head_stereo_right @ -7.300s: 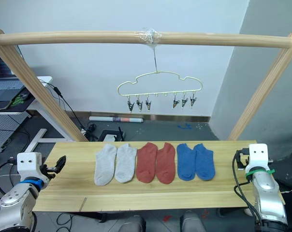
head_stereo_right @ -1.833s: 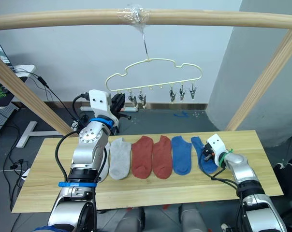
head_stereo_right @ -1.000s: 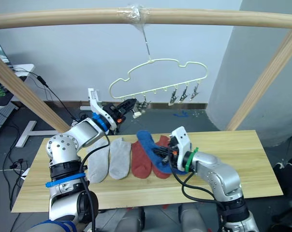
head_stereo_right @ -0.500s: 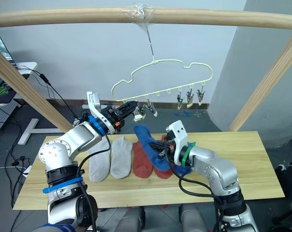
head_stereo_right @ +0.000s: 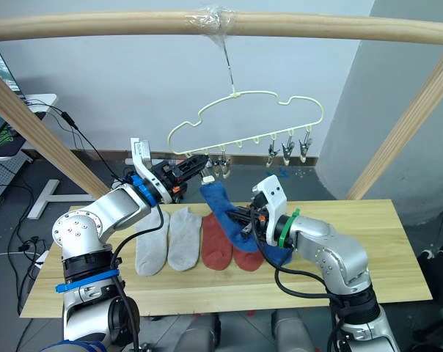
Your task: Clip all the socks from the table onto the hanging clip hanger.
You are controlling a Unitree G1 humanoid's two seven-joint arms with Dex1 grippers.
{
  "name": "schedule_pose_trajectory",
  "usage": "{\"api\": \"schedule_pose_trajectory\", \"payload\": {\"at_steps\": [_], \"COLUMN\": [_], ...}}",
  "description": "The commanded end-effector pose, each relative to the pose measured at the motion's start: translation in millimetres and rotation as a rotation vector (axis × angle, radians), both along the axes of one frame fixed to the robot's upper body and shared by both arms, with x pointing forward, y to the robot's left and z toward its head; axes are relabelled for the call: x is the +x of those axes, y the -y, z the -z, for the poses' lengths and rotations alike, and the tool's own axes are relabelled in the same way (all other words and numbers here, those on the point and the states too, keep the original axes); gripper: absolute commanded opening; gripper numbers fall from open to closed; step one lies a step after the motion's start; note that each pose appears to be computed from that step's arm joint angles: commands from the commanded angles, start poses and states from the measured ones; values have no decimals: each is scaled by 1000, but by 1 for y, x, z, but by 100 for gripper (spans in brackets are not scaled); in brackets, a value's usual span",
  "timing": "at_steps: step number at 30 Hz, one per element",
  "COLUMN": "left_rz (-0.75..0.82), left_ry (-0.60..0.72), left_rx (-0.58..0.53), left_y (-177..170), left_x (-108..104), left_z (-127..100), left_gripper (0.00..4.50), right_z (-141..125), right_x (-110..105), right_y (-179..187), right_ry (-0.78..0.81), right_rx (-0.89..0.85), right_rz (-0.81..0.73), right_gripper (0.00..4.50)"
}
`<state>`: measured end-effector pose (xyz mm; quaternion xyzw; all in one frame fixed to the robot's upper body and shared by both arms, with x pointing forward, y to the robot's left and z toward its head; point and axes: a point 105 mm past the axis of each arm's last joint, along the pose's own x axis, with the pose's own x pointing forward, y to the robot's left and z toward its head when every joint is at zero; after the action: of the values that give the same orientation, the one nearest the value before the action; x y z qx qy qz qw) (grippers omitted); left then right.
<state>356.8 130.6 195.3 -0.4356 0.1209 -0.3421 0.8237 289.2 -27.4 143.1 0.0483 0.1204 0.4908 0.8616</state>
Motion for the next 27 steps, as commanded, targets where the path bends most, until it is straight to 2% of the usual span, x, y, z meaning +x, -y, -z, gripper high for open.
{"api": "schedule_pose_trajectory", "payload": {"at_steps": [1,16,20,27], "left_rz": [24,59,61,66], "left_ry": [60,82,125,127], "left_rx": [-19,-23,-2,-17], "left_y": [2,6,5,4], "left_x": [-3,-8,-12,-15], "left_z": [-14,-16,-18,-18], "left_gripper": [8,8,8,233], "right_z": [-13,-15,-13,-13], "right_x": [-6,10,10,11], "right_y": [-1,-12,-12,-13], "right_ry": [40,55,57,62], "right_rx": [28,46,40,36], "right_rz": [-20,7,7,3], "right_gripper": [6,6,6,0]}}
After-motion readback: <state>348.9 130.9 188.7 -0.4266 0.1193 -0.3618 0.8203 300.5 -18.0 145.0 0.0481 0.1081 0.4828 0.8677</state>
